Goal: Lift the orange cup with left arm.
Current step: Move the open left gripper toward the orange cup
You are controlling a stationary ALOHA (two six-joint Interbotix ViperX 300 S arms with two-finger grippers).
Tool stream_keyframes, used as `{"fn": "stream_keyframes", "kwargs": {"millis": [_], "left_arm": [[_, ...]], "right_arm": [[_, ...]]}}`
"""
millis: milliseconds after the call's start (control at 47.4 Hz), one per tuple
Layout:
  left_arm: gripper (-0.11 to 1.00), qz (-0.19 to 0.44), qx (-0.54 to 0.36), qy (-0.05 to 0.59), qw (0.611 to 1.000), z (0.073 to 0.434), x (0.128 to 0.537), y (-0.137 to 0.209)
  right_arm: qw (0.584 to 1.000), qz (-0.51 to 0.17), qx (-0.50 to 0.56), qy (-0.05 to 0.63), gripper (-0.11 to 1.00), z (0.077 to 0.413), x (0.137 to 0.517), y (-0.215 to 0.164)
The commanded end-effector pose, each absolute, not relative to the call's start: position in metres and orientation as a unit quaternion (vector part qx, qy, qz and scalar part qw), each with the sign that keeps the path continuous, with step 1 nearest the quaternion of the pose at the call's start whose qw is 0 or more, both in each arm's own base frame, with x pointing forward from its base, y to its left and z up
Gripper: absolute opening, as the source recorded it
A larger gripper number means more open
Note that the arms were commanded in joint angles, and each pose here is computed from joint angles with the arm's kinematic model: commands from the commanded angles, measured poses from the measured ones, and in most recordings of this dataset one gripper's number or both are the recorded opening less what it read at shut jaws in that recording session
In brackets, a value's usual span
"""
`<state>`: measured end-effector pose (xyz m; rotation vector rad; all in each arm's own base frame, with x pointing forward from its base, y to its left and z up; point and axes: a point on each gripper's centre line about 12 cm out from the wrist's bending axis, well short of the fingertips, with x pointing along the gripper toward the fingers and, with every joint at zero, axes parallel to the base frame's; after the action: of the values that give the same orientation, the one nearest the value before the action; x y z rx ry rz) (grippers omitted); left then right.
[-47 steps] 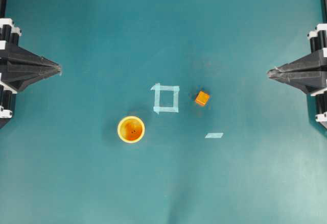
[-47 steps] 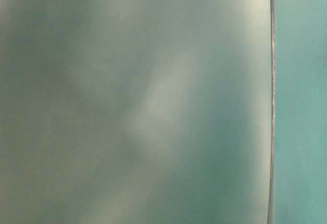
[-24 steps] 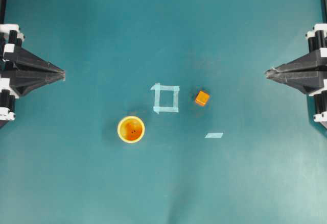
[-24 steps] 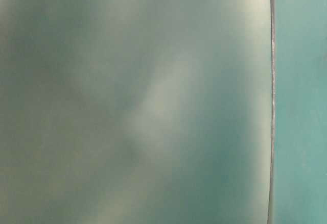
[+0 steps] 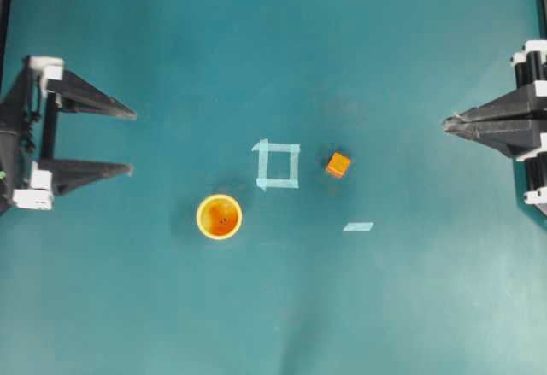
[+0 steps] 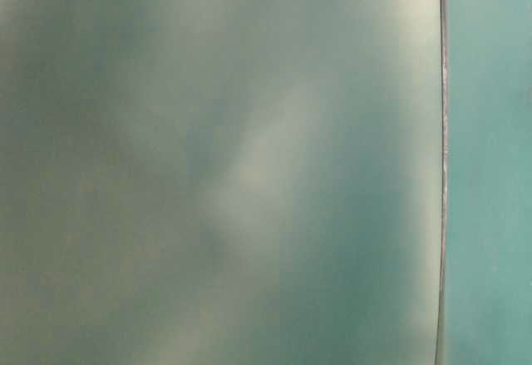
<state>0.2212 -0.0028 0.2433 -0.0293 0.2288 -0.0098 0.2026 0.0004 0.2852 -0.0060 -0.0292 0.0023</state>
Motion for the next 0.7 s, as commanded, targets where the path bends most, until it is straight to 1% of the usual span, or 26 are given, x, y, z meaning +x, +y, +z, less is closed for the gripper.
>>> {"fn": "stream_keyframes", "kwargs": {"millis": [0, 148, 485, 675], "left_arm": [[0.82, -0.008, -0.01, 0.119, 0.993, 0.243, 0.229, -0.004], [0.86, -0.011, -0.005, 0.154, 0.988, 0.228, 0.24, -0.006], [0.86, -0.04, -0.006, 0.238, 0.971, 0.193, 0.268, -0.024], [0.86, -0.054, -0.004, 0.262, 0.964, 0.181, 0.282, -0.035]], "right_arm": [[1.0, 0.002, -0.003, -0.03, 0.0, 0.298, 0.205, 0.001], [1.0, 0.001, -0.004, -0.026, 0.0, 0.297, 0.205, 0.0], [1.0, 0.001, -0.001, -0.025, 0.0, 0.297, 0.205, 0.0], [1.0, 0.001, 0.0, -0.025, 0.0, 0.298, 0.205, 0.0]]}}
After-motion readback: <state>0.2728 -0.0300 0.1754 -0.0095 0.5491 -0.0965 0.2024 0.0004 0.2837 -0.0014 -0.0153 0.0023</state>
